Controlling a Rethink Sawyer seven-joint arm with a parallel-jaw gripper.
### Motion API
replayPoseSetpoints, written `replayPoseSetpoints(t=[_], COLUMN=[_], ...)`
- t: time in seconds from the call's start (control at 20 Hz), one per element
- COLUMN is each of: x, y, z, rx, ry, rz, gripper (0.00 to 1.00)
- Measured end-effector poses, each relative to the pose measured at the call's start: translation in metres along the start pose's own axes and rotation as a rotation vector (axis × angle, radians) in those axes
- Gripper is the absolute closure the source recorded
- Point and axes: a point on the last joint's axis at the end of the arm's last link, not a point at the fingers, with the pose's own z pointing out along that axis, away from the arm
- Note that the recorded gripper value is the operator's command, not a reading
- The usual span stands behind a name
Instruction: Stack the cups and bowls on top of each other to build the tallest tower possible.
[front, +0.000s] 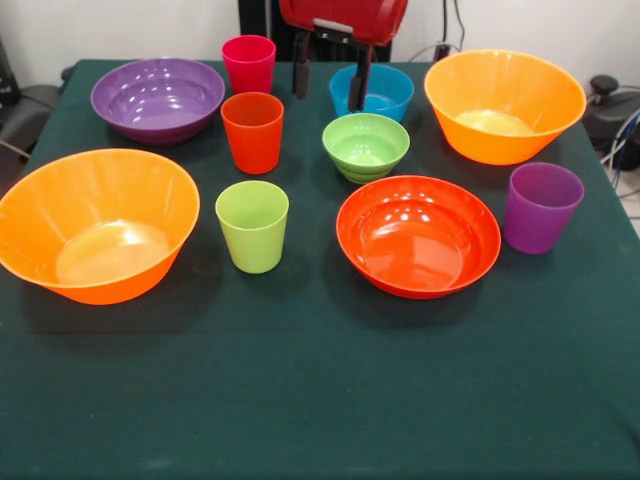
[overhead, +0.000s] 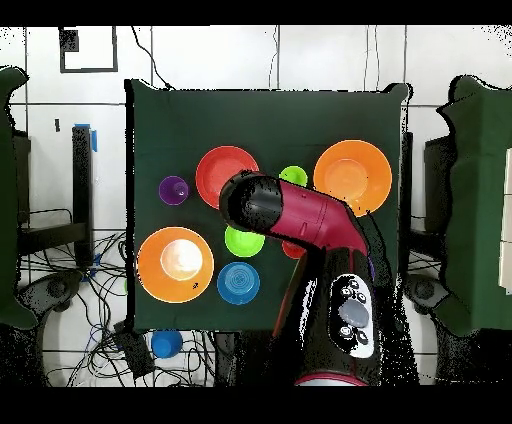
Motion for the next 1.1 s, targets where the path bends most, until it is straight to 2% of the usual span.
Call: replayPoseSetpoints(t=[0.4, 1.1], x=[0.007, 0.014], y=[-0.011, -0.016], z=[0.006, 0.008], rx=[0.009, 0.018], ry=[-0.005, 0.007], rz=[0.014, 0.016], gripper=[0.0, 0.0])
